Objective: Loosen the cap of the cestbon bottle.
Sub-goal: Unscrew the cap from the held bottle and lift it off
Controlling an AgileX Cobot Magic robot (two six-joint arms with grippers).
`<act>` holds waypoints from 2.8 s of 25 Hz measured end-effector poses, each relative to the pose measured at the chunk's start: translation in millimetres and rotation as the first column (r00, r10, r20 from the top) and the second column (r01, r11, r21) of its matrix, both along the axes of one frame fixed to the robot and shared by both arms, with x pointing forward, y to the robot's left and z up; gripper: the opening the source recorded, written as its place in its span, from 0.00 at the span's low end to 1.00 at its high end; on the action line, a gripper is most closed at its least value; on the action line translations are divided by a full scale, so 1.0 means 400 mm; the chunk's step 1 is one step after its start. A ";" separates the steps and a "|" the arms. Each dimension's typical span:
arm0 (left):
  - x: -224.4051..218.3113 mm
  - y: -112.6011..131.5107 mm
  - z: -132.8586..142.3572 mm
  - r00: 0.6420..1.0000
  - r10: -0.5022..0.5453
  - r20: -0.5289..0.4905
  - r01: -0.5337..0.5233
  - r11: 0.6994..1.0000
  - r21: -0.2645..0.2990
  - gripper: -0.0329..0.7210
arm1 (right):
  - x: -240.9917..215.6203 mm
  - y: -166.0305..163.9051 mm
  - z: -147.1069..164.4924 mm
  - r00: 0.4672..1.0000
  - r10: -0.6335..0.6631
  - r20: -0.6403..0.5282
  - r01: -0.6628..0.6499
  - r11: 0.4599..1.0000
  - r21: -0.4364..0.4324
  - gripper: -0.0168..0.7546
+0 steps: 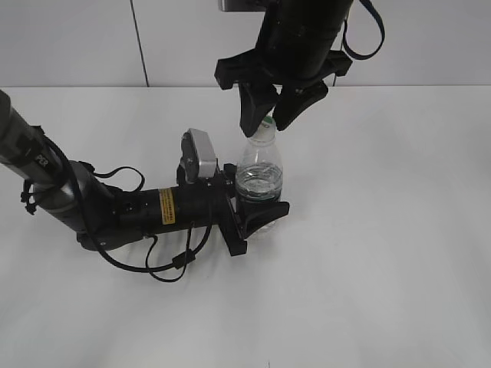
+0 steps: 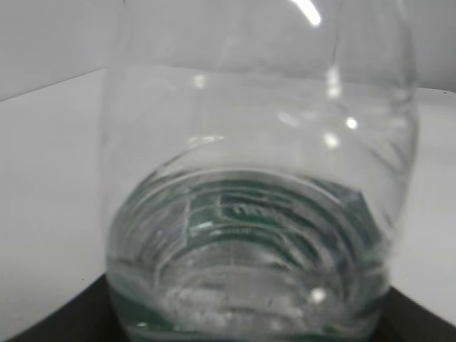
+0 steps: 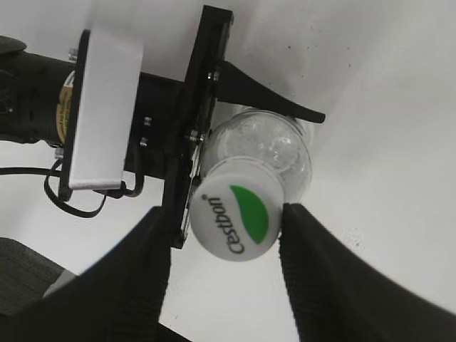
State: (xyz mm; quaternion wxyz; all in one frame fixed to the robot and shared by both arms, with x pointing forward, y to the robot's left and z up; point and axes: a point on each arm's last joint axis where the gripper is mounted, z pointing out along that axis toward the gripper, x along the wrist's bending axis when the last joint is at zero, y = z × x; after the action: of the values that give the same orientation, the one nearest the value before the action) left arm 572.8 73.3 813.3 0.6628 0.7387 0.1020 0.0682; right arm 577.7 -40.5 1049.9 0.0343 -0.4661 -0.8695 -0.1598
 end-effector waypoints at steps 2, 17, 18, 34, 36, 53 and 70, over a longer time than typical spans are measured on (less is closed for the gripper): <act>0.000 0.000 0.000 1.000 0.000 0.000 0.000 1.000 0.000 0.58 | 0.000 0.001 0.000 1.000 0.002 -0.002 -0.002 1.000 0.003 0.54; 0.000 0.000 0.000 1.000 0.000 0.000 0.000 1.000 0.000 0.58 | 0.007 0.007 -0.029 1.000 0.006 -0.027 -0.006 1.000 -0.009 0.55; 0.000 0.000 0.000 1.000 0.000 0.000 0.000 1.000 0.000 0.58 | 0.008 0.007 -0.029 1.000 0.006 -0.026 -0.006 1.000 -0.010 0.55; 0.000 0.000 0.000 1.000 0.000 0.000 0.000 1.000 0.000 0.58 | 0.019 0.005 -0.008 1.000 0.011 0.025 -0.010 1.000 -0.023 0.55; 0.000 0.000 0.000 1.000 0.000 0.000 0.000 1.000 0.000 0.58 | 0.019 0.004 -0.008 1.000 0.011 0.027 -0.010 1.000 -0.027 0.55; 0.000 0.000 0.000 1.000 -0.001 0.000 0.001 1.000 0.001 0.58 | 0.019 0.005 -0.006 0.977 0.196 0.080 -0.192 0.980 -0.048 0.40; 0.000 0.000 0.000 1.000 -0.002 0.001 0.002 1.000 0.001 0.58 | 0.018 0.007 -0.005 0.399 0.887 0.231 -0.847 0.453 -0.277 0.40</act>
State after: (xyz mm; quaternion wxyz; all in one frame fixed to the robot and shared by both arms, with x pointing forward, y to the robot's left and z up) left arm 572.6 73.3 813.1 0.6623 0.7392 0.1011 0.0680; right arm 584.7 -37.5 1048.1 -0.0667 0.0887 -0.9830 -0.1466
